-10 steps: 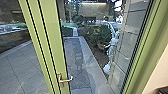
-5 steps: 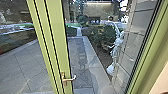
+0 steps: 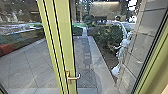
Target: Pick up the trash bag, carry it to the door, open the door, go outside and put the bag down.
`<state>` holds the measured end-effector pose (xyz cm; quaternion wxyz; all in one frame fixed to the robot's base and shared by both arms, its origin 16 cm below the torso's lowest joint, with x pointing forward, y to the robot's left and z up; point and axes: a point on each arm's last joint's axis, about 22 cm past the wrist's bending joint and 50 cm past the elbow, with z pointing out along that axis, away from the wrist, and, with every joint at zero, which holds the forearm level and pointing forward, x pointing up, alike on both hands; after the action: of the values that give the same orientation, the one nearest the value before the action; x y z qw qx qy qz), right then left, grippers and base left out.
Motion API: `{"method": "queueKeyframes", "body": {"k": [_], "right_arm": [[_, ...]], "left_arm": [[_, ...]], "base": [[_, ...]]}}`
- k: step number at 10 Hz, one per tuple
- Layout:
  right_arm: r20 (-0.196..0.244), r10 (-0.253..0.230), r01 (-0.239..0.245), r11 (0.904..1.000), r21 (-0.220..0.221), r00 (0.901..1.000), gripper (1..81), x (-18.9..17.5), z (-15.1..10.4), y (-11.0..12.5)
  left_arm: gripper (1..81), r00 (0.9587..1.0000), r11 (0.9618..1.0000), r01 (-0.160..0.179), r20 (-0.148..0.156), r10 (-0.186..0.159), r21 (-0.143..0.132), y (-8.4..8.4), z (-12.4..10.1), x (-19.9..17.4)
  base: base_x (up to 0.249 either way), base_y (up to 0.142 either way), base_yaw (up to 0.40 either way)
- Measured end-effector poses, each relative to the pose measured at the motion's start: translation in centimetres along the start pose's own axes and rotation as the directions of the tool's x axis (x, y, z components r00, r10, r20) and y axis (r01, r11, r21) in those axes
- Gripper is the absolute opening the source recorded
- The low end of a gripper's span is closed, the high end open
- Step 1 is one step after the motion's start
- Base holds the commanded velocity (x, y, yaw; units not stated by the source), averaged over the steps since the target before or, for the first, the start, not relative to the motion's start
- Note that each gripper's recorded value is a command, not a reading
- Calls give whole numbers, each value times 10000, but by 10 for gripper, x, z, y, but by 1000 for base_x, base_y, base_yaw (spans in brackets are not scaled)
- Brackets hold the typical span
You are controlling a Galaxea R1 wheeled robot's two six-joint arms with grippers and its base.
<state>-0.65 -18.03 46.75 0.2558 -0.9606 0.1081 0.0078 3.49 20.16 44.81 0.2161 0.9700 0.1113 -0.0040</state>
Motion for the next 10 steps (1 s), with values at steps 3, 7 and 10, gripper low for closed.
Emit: {"method": "queueKeyframes", "body": {"k": [3, 7, 10], "right_arm": [[28, 2, -2, 10000, 4, 10000, 811, -1, 0, 0], [13, -6, 6, 10000, 4, 10000, 811, -1, 0, 0], [54, -15, 15, 10000, 5, 10000, 811, -2, 0, 0]], "left_arm": [[10, 10000, 10000, 10, 26, -10, 5, -1, 0, -2], [10, 10000, 10000, 3, 12, -3, -1, 0, 0, -1], [10, 10000, 10000, 1, 3, -1, 2, 0, 0, 0]], "base": [[0, 0, 178], [0, 0, 172], [0, 0, 148]]}}
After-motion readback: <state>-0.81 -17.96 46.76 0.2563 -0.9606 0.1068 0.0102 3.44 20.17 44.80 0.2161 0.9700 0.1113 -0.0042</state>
